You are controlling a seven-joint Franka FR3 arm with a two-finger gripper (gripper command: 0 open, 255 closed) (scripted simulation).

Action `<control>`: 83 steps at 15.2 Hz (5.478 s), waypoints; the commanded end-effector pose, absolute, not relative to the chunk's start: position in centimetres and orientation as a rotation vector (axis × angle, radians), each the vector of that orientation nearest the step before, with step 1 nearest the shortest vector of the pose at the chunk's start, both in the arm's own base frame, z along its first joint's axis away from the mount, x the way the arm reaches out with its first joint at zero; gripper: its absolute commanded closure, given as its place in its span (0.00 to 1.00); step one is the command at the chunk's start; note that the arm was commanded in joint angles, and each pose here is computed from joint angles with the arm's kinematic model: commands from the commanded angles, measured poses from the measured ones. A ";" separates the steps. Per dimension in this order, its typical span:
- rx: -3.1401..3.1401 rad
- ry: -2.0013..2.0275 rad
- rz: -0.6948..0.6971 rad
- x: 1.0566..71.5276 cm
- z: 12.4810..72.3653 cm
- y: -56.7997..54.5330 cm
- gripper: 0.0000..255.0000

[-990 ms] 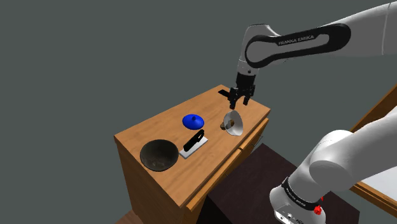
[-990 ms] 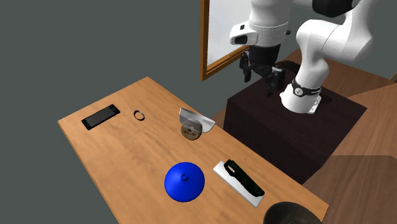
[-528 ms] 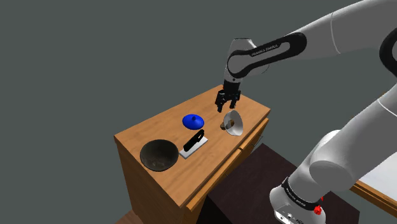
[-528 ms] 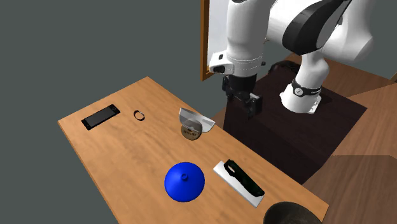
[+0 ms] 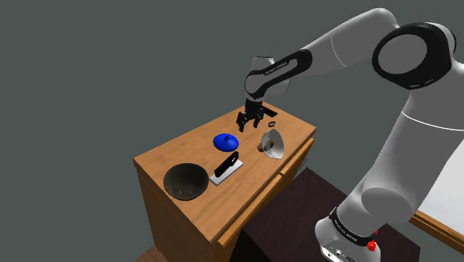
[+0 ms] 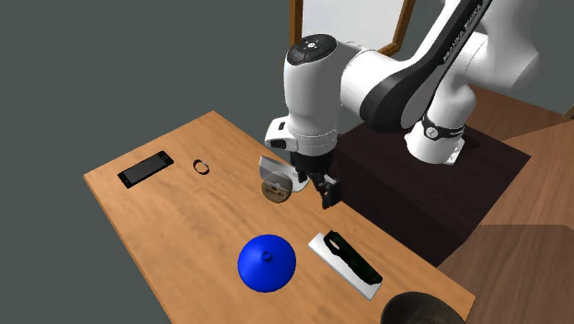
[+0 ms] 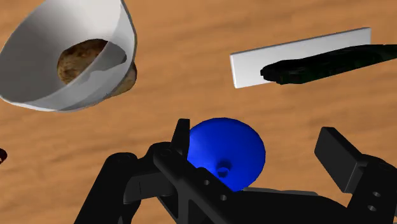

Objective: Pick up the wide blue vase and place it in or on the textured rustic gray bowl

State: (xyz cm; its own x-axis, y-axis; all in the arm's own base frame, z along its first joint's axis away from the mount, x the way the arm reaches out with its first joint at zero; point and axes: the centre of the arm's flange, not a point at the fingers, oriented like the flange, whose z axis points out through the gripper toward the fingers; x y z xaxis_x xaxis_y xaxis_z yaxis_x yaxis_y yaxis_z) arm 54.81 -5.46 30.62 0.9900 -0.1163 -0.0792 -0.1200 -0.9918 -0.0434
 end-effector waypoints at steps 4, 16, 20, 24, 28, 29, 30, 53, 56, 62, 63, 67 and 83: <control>-3.083 0.179 0.087 59.6 26.3 -6.2 0.00; -3.078 0.171 0.035 67.9 18.3 -6.9 0.00; -3.078 0.171 0.035 67.9 15.9 -6.7 0.00; -3.078 0.171 0.035 67.9 15.9 -6.7 0.00; -3.078 0.171 0.035 67.9 15.9 -6.7 0.00; -3.078 0.171 0.035 67.9 15.9 -6.7 1.00; -3.078 0.171 0.035 67.9 15.9 -6.7 1.00; -3.078 0.171 0.035 67.9 23.8 -6.7 1.00; -3.078 0.171 0.035 67.9 25.4 -6.7 1.00; -3.078 0.171 0.035 67.9 28.5 -6.7 1.00; -3.078 0.171 0.035 67.9 29.1 -6.7 1.00; -3.078 0.171 0.035 67.9 31.2 -6.7 1.00; -3.078 0.171 0.035 62.1 34.9 7.9 1.00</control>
